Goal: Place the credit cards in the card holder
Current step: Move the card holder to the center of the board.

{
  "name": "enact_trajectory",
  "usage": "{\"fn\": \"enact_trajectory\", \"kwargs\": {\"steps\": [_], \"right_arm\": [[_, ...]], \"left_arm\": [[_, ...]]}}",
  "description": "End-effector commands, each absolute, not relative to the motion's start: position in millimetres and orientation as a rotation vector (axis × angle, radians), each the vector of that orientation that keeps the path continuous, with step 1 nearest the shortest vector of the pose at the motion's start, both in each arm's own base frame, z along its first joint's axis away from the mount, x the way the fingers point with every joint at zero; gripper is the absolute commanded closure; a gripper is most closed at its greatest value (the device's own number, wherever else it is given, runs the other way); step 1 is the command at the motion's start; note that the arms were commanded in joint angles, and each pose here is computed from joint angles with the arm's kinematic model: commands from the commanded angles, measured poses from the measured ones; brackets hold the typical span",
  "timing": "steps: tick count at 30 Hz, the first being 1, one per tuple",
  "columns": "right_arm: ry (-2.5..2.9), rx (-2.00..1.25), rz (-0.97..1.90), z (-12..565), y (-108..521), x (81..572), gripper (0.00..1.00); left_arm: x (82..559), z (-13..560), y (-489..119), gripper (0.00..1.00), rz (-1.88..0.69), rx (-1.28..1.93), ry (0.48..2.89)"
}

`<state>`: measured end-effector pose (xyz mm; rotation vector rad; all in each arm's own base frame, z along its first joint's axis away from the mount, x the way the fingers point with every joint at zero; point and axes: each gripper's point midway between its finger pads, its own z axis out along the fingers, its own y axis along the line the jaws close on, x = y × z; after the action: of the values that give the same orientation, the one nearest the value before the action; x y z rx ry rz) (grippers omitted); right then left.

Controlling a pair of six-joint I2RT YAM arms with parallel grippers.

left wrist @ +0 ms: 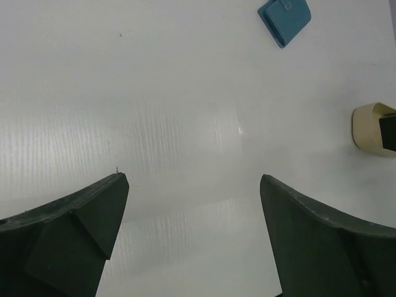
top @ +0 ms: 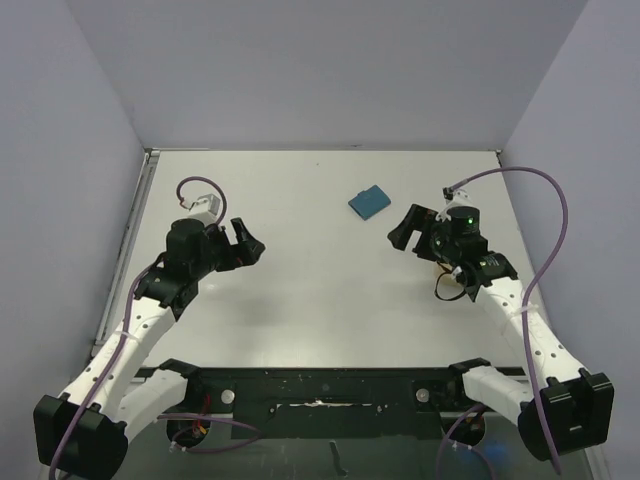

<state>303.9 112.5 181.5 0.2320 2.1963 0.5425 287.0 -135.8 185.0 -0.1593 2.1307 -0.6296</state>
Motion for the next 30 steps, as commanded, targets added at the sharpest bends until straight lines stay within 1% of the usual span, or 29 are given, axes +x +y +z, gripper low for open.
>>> {"fn": "enact_trajectory", "kwargs": {"steps": [1, 5, 10, 11, 13, 16, 17, 20, 22, 26, 30], "right_arm": [[2.123, 0.255, 0.579, 197, 117, 320, 0.02], [2.110, 0.346, 0.522, 196, 109, 338, 0.02], [2.099, 0.422, 0.448, 195, 104, 375, 0.00], [2.101, 0.416, 0.435, 193, 105, 384, 0.02], [2.108, 0.389, 0.408, 187, 107, 402, 0.06], [2.162, 0.311, 0.338, 169, 115, 432, 0.24], [2.178, 0.287, 0.303, 164, 116, 441, 0.29], [2.220, 0.221, 0.220, 150, 122, 470, 0.39], [2.237, 0.202, 0.170, 149, 126, 492, 0.46], [2.279, 0.086, 0.147, 130, 148, 520, 0.52], [2.278, -0.042, 0.118, 114, 169, 534, 0.54]], "left_arm": [[297, 219, -128, 0.13, -0.593, -0.129, 2.011], [296, 216, -127, 0.13, -0.586, -0.136, 2.027], [286, 201, -123, 0.13, -0.571, -0.179, 2.121], [283, 198, -123, 0.13, -0.569, -0.178, 2.139], [279, 194, -121, 0.13, -0.561, -0.182, 2.160], [273, 188, -120, 0.13, -0.557, -0.184, 2.174], [271, 188, -121, 0.13, -0.567, -0.172, 2.172], [265, 195, -133, 0.16, -0.648, -0.080, 2.140], [265, 197, -135, 0.17, -0.659, -0.069, 2.121], [264, 192, -129, 0.17, -0.624, -0.069, 2.120], [263, 192, -129, 0.17, -0.619, -0.063, 2.119]]}}
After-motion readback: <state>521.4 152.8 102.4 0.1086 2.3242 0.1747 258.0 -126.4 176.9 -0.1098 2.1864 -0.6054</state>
